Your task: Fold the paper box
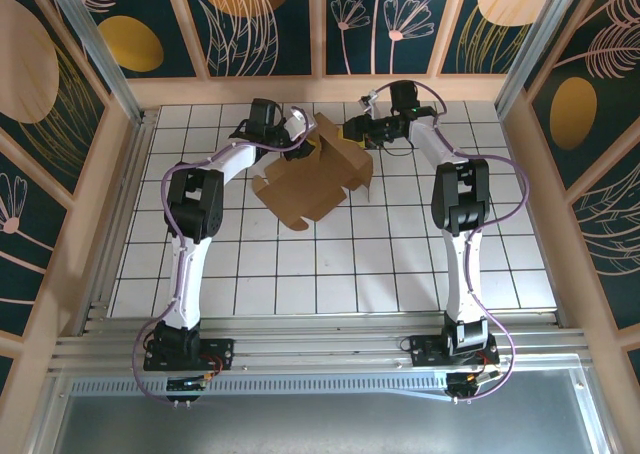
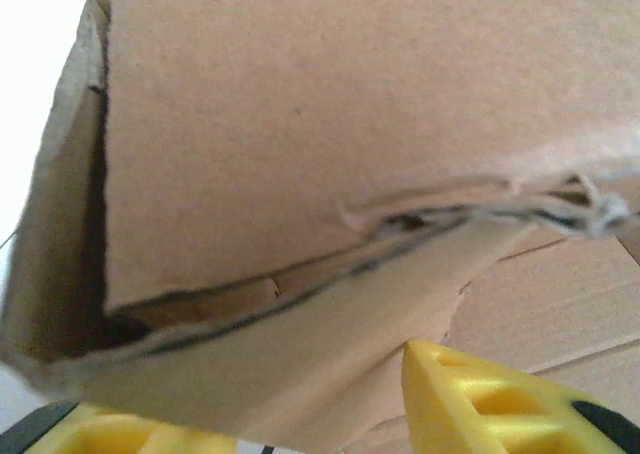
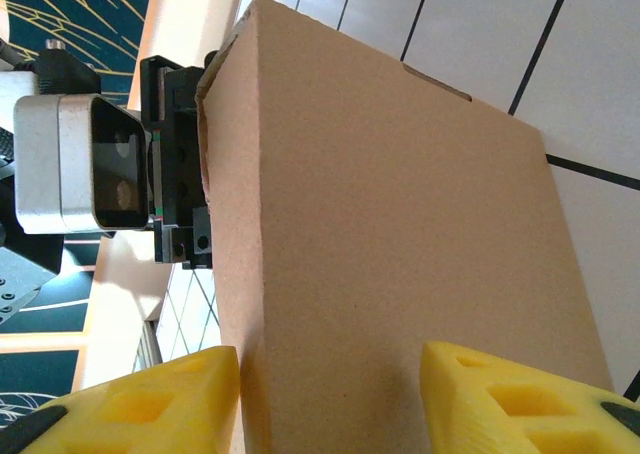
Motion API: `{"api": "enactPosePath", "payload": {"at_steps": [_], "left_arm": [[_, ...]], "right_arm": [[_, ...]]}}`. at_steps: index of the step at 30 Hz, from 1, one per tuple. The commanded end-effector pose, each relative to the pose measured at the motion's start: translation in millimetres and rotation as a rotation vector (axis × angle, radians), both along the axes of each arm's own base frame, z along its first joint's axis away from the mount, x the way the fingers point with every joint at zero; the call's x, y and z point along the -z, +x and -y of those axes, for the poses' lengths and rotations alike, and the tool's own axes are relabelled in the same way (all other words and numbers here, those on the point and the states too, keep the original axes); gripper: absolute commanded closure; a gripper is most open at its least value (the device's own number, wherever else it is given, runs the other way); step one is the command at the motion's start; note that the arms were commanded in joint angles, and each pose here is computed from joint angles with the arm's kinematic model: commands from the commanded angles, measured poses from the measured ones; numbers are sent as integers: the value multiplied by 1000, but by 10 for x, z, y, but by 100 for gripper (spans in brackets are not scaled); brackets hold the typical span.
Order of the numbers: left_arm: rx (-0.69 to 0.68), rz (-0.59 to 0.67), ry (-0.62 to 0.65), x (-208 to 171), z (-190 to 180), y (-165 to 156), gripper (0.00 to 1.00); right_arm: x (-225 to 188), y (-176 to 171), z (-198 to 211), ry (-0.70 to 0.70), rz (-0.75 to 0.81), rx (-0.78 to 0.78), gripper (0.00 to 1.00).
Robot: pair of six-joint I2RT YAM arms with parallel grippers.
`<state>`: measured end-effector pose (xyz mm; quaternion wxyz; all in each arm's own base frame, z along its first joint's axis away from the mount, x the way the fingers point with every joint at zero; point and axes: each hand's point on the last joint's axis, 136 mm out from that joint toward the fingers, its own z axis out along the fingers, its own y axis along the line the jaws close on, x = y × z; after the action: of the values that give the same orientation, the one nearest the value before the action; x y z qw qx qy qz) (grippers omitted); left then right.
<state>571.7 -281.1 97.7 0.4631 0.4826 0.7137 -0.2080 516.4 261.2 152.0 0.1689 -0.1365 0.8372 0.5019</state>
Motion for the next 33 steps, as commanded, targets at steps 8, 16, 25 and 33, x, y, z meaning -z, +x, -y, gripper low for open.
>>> {"api": "enactPosePath", "payload": {"at_steps": [8,16,25,33], "left_arm": [[-19,32,-9,43,49,113,74],[-48,14,-46,34,75,175,86],[-66,-23,-86,60,197,243,55],[-48,-3,-96,20,241,301,70]], "right_arm": [[-129,-51,-120,78,-5,-53,40],[-217,-37,-112,109,10,-46,31],[-94,-19,-128,96,-24,-33,41],[-54,-20,-132,96,-35,-37,42]]}}
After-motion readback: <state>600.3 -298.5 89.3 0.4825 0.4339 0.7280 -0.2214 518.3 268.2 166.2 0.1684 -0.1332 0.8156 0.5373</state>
